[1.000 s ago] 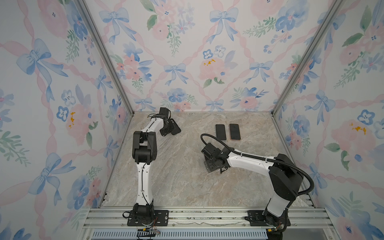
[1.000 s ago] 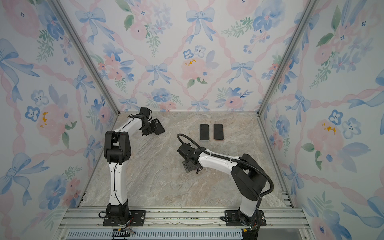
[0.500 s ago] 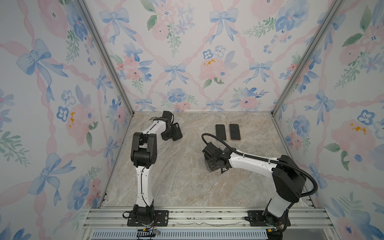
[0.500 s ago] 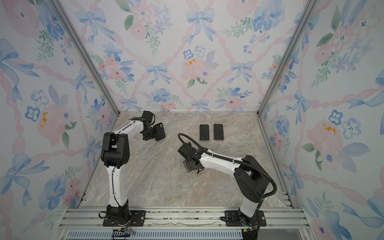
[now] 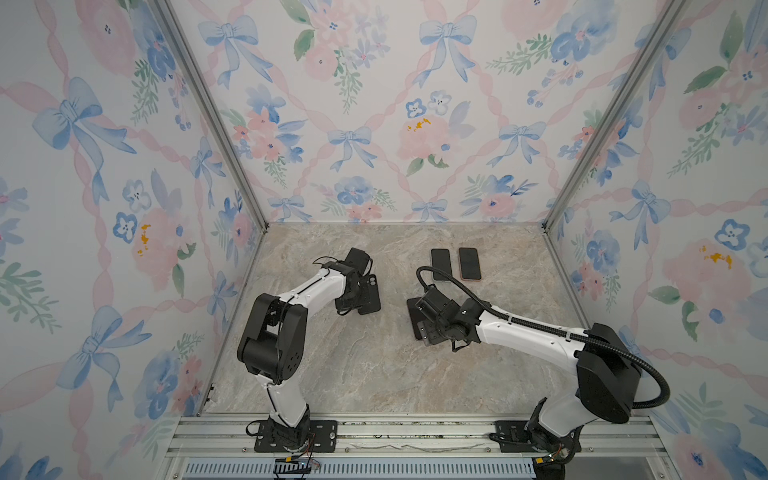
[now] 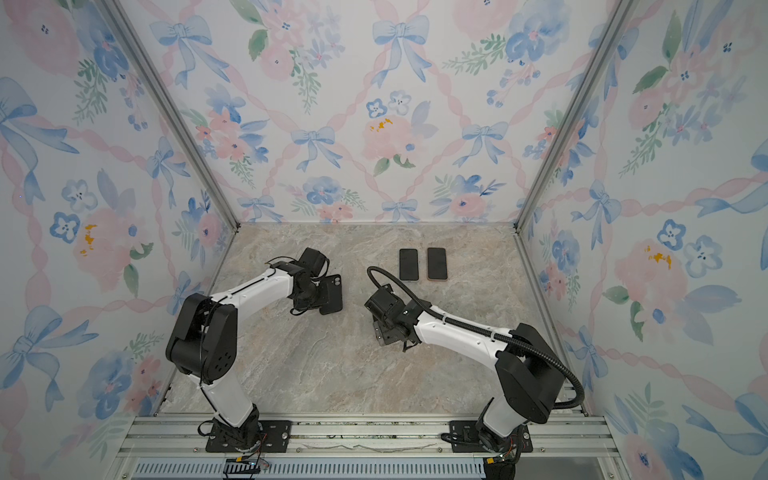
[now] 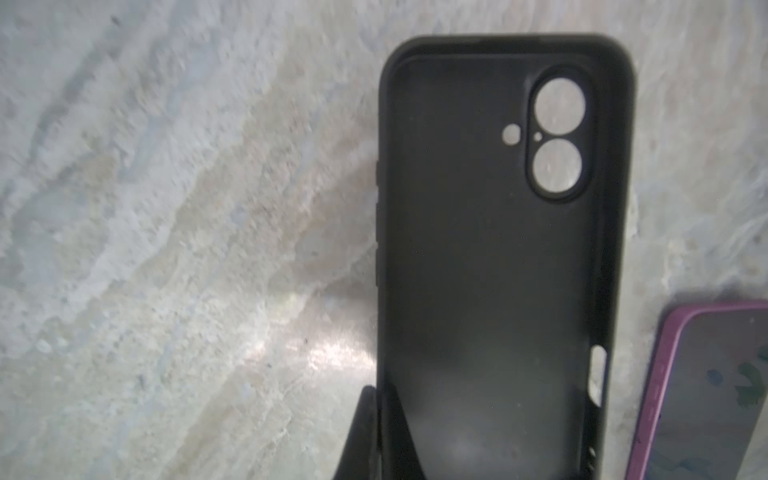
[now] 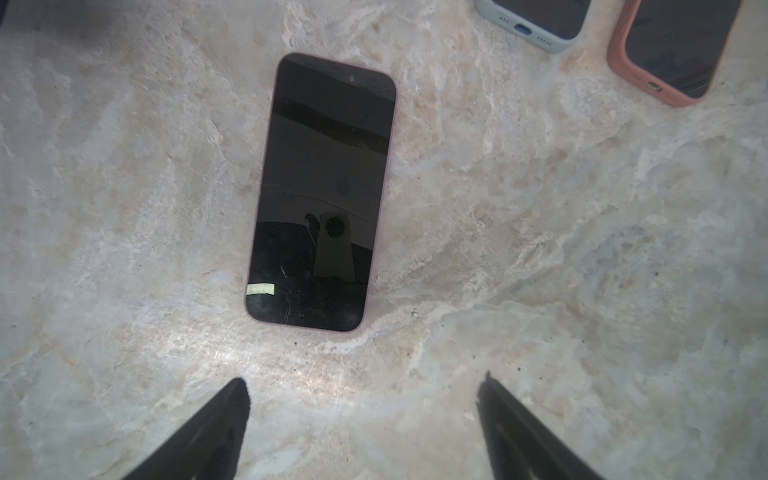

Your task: Put the phone into the phone case

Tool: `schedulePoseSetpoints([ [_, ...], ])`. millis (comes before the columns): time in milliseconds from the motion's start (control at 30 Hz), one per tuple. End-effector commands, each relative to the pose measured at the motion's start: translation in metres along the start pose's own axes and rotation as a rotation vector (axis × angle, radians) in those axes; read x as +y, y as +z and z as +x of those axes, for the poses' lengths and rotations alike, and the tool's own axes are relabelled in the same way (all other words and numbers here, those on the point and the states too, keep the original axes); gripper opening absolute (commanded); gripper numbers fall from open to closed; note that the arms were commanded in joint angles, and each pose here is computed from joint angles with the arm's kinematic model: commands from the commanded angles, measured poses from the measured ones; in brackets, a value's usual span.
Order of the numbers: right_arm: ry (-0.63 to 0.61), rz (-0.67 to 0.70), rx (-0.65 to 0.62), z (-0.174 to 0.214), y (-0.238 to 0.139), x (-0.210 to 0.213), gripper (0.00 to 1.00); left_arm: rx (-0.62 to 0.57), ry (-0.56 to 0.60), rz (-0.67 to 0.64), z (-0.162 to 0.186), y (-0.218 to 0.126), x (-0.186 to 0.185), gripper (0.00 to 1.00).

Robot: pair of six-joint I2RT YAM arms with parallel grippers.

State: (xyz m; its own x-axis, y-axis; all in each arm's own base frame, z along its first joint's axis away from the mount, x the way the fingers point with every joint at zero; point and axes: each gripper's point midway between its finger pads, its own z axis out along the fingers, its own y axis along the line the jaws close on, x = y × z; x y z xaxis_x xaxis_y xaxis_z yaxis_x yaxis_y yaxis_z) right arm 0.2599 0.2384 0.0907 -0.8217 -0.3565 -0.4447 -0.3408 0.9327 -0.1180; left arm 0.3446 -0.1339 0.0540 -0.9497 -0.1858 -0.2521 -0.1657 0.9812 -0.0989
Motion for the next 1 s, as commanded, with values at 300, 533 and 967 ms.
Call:
schedulePoseSetpoints([
  [300,0.034,-0.006,0.02,0.019,0.002,0.011,0.88,0.017,-0.037,0.009,0.071,0.001,-0.012,0.07],
  [533,0.035,-0.008,0.039,0.022,0.008,0.017,0.88,0.041,-0.016,0.033,0.086,0.008,-0.029,0.18],
  [967,0.073,-0.057,0.084,0.013,0.031,0.03,0.98,0.036,0.014,0.123,0.092,-0.007,-0.046,0.34],
])
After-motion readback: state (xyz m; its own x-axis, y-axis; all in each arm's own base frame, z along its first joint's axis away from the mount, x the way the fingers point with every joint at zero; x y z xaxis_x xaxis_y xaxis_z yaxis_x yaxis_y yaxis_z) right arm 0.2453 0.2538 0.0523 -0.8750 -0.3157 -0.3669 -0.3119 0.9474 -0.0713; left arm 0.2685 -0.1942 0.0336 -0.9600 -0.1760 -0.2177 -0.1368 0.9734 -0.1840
